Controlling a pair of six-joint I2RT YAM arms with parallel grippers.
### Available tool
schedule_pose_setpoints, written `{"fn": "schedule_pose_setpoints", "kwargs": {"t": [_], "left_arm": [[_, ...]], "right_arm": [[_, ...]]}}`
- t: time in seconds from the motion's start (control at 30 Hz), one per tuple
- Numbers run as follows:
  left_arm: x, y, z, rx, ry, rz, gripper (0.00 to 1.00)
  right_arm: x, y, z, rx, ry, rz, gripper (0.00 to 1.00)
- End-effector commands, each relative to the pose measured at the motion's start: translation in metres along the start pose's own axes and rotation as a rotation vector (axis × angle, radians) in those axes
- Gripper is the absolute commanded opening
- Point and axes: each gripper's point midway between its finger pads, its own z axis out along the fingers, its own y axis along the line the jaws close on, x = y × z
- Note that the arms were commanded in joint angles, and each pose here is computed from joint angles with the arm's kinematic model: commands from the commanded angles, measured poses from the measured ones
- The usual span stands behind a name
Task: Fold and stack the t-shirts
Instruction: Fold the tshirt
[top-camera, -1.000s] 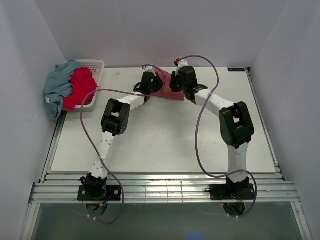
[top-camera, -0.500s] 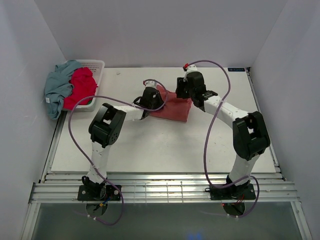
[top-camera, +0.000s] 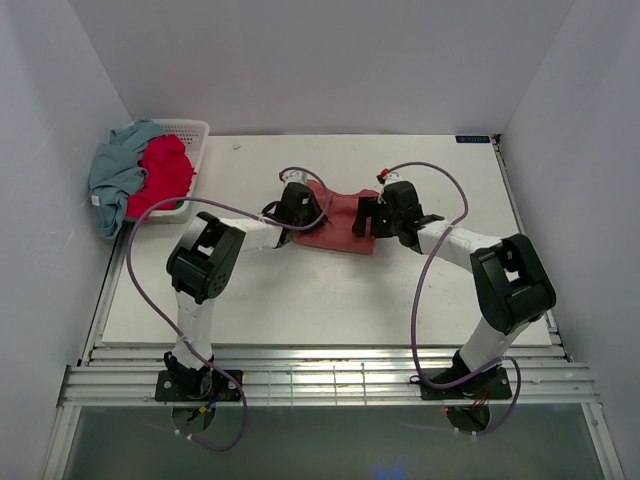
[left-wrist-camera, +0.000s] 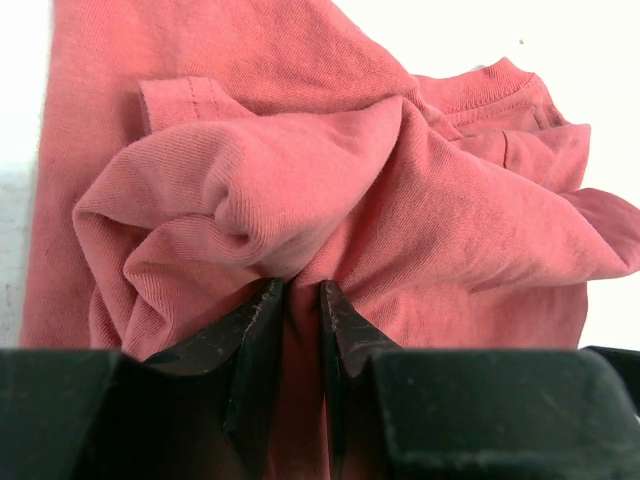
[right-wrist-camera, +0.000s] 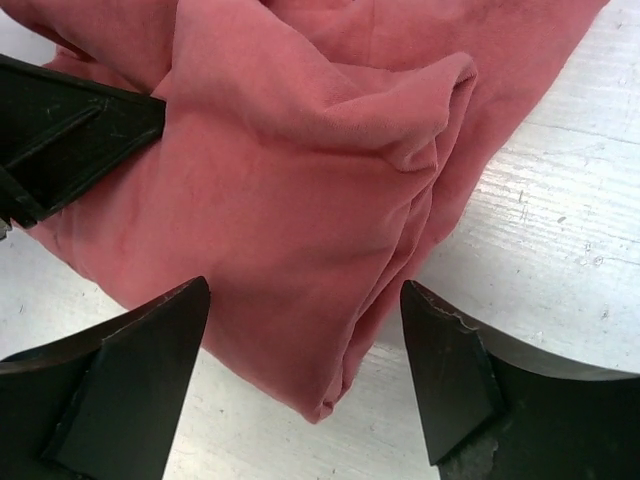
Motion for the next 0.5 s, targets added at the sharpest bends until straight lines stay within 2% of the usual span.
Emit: {"fn": "schedule_pose_setpoints", "kwargs": {"t": [0.0,0.03,0.07,0.1,0.13,0.17,0.3,0.47], "left_arm": [[0.113,0.081,-0.03,-0.255,0.369,0.033,0.34],[0.114,0.081,-0.031,-0.253,0.369,0.035,0.33],[0.115,0.082,-0.033,-0.254,0.372,0.034,0.33],[0.115,0.081,-0.033,-0.25,0.372,0.033,0.33],[0.116,0.081,-0.034,-0.251,0.373,0.033,0.33],[0.118,0.083,-0.035,-0.252,0.378,0.034,0.34],[0.119,0.083,-0.037,-0.249,0.38,0.036,0.33],[0.117,0.08,-0.04,-0.241,0.373,0.039,0.33]], "right_arm": [[-0.027,0.012,-0.013,-0.092,-0.113,0.041,0.83],[-0.03,0.014,-0.016,-0.115,-0.127,0.047,0.84],[-0.033,0.01,-0.017,-0.117,-0.133,0.057,0.89],[-0.034,0.009,-0.018,-0.122,-0.139,0.057,0.98],[-0.038,0.006,-0.02,-0.118,-0.141,0.06,0.98],[-0.038,0.004,-0.02,-0.113,-0.139,0.045,0.9],[-0.038,-0.01,-0.022,-0.06,-0.138,0.036,0.9],[-0.026,-0.015,-0.011,-0.117,-0.118,0.121,0.9]]}}
